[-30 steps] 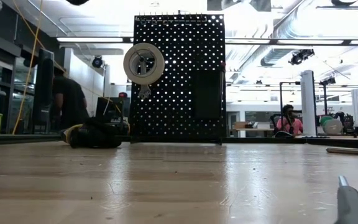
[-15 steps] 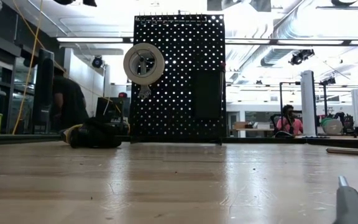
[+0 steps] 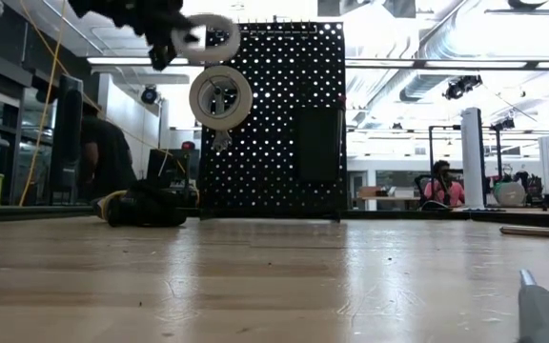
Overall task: Hang tools onto peg board
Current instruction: Hang the white masking tape on the peg board
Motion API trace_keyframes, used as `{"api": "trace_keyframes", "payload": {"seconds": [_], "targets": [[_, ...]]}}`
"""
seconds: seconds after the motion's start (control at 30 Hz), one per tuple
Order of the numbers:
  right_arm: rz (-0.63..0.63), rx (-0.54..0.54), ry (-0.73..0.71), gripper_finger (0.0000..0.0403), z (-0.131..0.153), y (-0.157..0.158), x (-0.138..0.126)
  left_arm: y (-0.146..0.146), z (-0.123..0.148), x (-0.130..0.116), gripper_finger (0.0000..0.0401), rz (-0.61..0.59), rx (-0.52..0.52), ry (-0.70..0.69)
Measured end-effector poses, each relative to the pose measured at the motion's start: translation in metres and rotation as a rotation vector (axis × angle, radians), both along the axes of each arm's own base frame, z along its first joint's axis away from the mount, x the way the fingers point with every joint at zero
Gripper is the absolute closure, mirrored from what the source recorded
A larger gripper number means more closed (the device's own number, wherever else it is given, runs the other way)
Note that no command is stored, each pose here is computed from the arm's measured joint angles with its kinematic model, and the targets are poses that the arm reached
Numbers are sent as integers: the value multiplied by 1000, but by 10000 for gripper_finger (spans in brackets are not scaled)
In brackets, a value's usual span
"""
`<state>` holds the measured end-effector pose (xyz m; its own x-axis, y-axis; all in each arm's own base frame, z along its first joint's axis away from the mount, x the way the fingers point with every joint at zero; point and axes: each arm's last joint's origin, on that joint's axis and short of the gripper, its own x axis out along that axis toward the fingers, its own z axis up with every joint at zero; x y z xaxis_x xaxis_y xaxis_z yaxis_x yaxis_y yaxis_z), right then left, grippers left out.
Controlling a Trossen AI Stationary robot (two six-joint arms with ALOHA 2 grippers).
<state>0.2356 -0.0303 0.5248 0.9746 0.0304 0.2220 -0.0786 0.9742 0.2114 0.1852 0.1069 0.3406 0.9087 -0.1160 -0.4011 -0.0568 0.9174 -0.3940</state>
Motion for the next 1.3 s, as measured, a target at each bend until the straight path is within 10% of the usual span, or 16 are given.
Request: {"api": "trace_keyframes", "payload": {"seconds": [1.03, 1.3], "targets": [[-44, 81, 102, 235, -14, 8, 16, 54, -19, 6, 342, 128, 576, 146], [-49, 82, 103, 235, -14, 10, 15, 56, -19, 5, 234, 175, 605, 186]]}}
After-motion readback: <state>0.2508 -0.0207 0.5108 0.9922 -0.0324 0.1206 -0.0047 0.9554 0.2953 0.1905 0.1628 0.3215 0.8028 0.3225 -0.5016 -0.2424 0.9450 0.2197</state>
